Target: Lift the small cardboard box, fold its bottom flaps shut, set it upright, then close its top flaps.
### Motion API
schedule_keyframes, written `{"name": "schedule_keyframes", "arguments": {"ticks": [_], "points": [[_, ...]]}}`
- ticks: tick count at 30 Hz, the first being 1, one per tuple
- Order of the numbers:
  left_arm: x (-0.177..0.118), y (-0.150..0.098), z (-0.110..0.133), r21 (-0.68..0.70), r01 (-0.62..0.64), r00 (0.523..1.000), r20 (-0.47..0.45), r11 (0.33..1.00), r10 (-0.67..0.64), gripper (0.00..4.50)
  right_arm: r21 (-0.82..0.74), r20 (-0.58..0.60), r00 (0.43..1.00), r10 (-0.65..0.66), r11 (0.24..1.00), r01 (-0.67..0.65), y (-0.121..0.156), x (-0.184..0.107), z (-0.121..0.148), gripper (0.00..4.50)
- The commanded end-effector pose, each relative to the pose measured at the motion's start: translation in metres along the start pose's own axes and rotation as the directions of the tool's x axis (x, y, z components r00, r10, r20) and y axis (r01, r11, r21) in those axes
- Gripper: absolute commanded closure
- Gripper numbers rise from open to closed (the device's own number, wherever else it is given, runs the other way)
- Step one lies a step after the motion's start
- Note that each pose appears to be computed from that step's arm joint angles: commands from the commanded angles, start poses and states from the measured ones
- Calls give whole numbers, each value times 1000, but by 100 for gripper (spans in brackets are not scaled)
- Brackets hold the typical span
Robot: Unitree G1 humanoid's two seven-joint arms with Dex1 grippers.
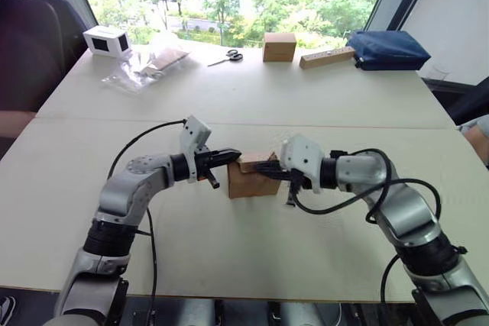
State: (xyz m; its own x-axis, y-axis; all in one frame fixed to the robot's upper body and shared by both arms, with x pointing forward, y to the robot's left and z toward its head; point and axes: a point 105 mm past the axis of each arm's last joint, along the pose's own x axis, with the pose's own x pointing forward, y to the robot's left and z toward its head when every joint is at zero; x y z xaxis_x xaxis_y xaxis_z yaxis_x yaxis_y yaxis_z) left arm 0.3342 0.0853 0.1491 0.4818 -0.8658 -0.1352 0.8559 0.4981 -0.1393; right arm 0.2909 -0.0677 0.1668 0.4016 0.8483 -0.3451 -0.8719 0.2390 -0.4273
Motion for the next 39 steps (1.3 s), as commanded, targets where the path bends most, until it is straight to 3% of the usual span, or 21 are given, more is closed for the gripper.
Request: {"name": "schedule_keyframes", "arguments": {"ticks": [1,20,39], "points": [[1,-1,8,6,8,1000,25,1000,-8,436,-55,25,1000,-1,999,3,2,1,12,450],[2,-3,8,-73,23,999,42,997,-20,436,-227,-90,995,-32,974,11,-5,13,-5,450],[5,-12,-2,-38,57,998,-1,998,-57,436,-326,-135,987,-92,944,44,-17,21,-15,450]]}}
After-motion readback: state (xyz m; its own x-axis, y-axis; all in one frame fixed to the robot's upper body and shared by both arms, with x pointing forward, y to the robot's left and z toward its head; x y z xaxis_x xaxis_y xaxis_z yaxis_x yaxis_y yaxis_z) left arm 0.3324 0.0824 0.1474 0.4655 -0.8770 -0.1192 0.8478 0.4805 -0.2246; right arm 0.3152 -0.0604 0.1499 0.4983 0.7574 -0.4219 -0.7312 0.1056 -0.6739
